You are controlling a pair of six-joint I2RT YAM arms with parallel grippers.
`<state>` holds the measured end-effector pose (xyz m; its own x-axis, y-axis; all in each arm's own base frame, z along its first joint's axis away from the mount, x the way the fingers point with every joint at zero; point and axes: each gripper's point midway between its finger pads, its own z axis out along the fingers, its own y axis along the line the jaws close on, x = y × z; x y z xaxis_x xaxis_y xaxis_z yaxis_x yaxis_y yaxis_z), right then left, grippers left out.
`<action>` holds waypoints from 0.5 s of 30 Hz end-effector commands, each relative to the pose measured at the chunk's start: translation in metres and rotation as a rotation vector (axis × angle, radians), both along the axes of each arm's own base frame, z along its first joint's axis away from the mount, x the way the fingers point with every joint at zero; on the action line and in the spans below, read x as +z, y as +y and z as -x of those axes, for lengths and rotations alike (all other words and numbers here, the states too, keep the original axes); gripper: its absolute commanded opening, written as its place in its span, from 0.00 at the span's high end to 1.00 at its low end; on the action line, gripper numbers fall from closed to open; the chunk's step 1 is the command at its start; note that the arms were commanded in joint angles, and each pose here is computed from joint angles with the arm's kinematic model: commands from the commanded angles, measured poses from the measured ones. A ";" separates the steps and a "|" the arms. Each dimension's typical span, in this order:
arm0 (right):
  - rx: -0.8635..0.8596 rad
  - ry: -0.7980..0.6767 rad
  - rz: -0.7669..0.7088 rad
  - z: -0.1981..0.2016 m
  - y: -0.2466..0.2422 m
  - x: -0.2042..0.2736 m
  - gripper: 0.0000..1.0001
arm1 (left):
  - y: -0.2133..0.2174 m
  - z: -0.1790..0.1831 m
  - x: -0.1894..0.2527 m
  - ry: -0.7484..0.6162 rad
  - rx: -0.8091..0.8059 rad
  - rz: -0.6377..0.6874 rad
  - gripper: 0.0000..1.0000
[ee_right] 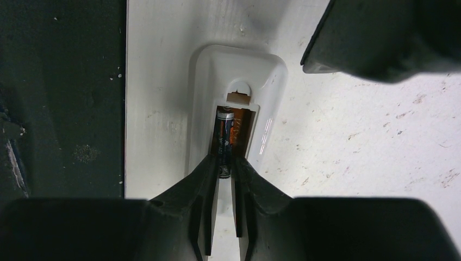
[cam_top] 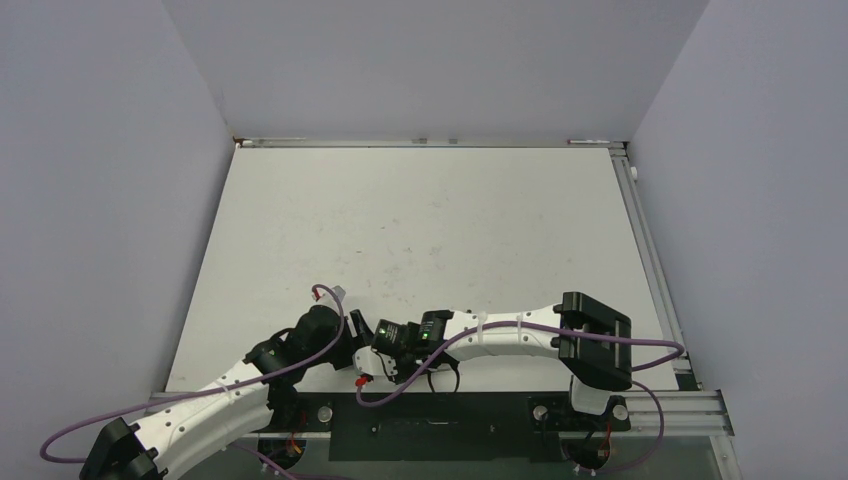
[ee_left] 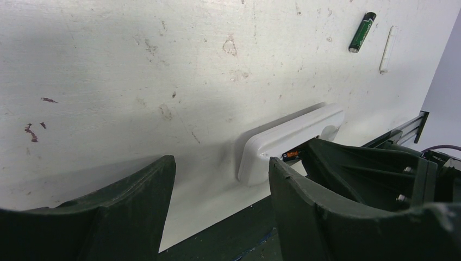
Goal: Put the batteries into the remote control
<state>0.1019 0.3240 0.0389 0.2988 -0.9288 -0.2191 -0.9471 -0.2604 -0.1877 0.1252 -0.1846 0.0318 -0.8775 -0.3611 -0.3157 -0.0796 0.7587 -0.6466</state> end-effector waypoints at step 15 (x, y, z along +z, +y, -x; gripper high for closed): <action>0.010 -0.001 -0.039 0.002 0.010 0.019 0.80 | -0.003 -0.004 0.004 -0.022 -0.010 0.012 0.39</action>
